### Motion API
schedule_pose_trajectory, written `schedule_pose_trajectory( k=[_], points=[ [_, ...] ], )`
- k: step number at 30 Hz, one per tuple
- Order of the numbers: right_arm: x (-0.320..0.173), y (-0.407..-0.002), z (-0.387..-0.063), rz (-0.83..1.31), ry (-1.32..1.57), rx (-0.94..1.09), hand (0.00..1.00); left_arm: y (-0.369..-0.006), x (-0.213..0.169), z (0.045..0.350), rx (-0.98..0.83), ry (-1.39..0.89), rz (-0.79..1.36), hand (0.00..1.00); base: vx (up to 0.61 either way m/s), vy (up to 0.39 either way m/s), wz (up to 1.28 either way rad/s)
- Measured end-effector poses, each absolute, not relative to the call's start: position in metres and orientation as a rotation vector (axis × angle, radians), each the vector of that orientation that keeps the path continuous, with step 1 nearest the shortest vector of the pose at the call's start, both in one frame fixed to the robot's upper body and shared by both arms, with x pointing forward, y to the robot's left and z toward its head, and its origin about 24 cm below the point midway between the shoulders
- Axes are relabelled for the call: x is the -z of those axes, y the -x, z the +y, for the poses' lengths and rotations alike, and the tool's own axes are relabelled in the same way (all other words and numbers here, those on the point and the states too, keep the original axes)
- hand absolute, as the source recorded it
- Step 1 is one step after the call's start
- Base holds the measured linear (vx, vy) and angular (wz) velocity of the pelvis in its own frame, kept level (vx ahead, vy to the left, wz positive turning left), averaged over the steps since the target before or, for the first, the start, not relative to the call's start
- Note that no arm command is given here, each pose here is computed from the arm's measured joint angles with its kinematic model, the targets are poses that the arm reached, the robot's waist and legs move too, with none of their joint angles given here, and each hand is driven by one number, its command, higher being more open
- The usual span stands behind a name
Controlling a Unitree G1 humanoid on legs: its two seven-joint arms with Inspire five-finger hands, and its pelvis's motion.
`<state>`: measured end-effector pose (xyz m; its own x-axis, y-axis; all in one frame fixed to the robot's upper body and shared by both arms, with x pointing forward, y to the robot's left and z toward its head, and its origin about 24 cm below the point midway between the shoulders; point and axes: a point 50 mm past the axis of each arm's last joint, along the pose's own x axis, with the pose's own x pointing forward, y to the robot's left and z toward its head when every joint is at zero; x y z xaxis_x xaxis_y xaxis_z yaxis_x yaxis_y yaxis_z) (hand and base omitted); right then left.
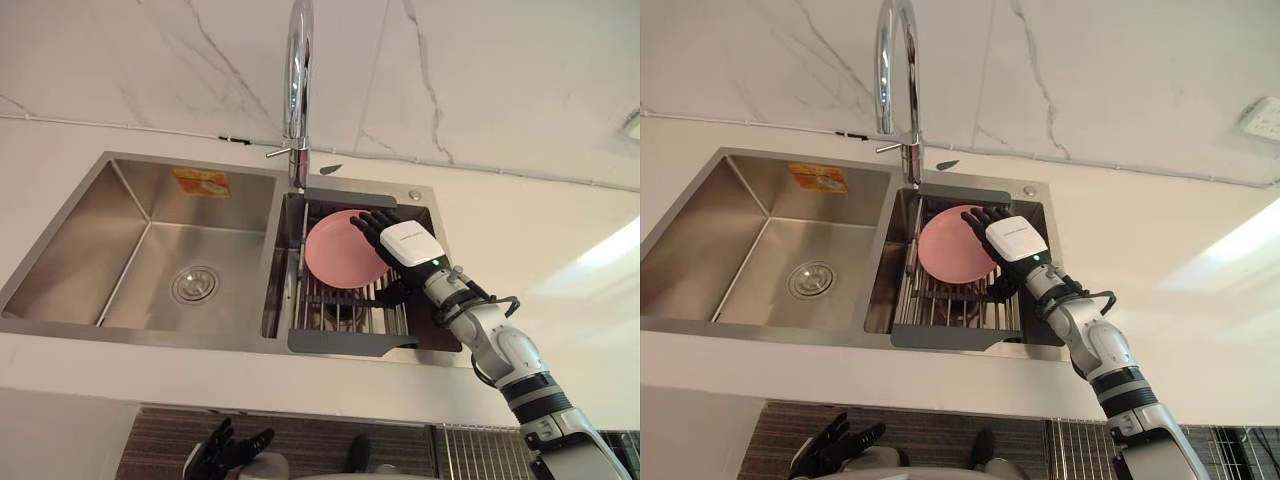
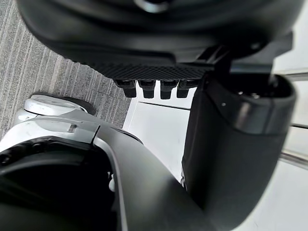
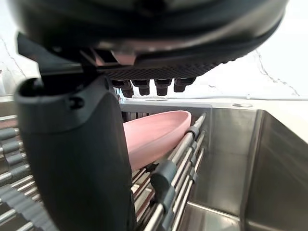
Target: Walk over to the sink, pick up the cup, carry it to the dishwasher, place the cup inside the dishwasher, then close the dishwasher door
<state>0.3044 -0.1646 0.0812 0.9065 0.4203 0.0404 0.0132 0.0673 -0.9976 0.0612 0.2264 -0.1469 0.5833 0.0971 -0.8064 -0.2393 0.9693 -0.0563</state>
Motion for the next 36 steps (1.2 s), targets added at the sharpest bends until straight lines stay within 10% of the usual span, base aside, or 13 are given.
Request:
schedule_pose_trajectory(
  k=[25, 26, 36],
  points=[
    [-0.092, -0.322, -0.169, -0.34, 1.49, -0.249, 1.0, -0.064, 0.147, 0.223, -0.192, 0.177, 0.926, 1.0, 0.0, 0.0, 0.0],
    [-0.092, -0.324, -0.169, -0.336, 1.49, -0.25, 0.0, -0.064, 0.147, 0.223, -0.192, 0.177, 0.925, 1.0, 0.0, 0.0, 0.0],
    [-0.096, -0.329, -0.17, -0.337, 1.489, -0.235, 0.0, -0.07, 0.146, 0.223, -0.176, 0.179, 0.909, 1.0, -0.01, 0.004, 0.02]
  ],
)
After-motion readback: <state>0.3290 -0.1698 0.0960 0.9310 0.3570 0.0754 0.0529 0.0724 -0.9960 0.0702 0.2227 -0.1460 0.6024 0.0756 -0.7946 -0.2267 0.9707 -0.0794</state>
